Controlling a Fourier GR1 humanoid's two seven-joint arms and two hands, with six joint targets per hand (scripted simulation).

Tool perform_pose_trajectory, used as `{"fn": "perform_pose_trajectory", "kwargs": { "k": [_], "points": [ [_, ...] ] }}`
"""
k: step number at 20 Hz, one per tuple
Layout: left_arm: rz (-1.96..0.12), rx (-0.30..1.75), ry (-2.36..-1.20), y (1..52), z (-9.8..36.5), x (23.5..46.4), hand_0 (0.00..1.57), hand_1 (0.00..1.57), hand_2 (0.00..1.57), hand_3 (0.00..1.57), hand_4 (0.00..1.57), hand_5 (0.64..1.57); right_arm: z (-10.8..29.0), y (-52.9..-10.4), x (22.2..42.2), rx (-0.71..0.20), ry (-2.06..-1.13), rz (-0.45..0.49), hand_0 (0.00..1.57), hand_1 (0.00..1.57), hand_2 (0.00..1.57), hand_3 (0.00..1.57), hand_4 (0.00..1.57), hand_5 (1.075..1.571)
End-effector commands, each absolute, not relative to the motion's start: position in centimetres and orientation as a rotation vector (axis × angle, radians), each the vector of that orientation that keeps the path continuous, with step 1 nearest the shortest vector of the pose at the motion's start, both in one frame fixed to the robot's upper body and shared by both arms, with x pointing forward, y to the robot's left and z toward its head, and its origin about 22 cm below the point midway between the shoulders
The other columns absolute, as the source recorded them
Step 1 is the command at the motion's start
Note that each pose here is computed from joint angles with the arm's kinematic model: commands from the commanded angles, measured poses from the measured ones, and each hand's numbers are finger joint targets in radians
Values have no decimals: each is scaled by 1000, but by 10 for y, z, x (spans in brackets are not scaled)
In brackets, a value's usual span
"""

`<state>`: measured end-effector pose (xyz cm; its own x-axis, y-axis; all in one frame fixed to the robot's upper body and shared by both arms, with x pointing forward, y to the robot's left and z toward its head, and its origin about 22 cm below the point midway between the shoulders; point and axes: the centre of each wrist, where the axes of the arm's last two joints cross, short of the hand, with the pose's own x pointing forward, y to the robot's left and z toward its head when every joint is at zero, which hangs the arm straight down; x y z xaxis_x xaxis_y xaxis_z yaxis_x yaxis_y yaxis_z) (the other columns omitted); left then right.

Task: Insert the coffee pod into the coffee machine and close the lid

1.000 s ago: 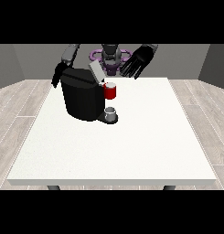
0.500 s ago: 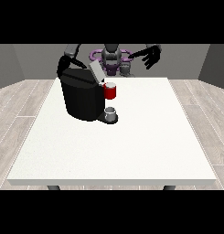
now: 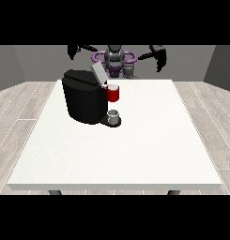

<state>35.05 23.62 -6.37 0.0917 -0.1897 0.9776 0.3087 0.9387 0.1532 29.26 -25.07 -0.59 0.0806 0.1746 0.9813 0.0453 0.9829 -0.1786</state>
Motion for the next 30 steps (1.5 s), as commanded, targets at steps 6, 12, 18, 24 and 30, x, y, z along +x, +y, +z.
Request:
{"fn": "perform_pose_trajectory", "kwargs": {
  "k": [6,12,18,24,30],
  "points": [
    [-302,-110,-1432,239,-54,341,0,0,0,0,457,1571,43,-255,323,-185,-1537,140,0,0,0,0,0,1571],
    [-345,-200,-1514,220,-34,338,0,0,0,0,391,1571,30,-298,335,-190,-1512,50,0,0,0,0,0,1571],
    [-341,-179,-1525,226,-17,335,0,0,0,0,356,1571,39,-280,353,-85,-1494,-43,0,0,0,0,97,1571],
    [-325,-152,-1622,221,-3,323,0,0,0,0,301,1571,28,-258,361,-95,-1492,32,0,0,0,0,0,1571],
    [-327,-138,-1698,220,33,324,0,0,0,0,356,1571,50,-254,383,-80,-1578,46,0,0,0,0,0,1571]
  ]
}}
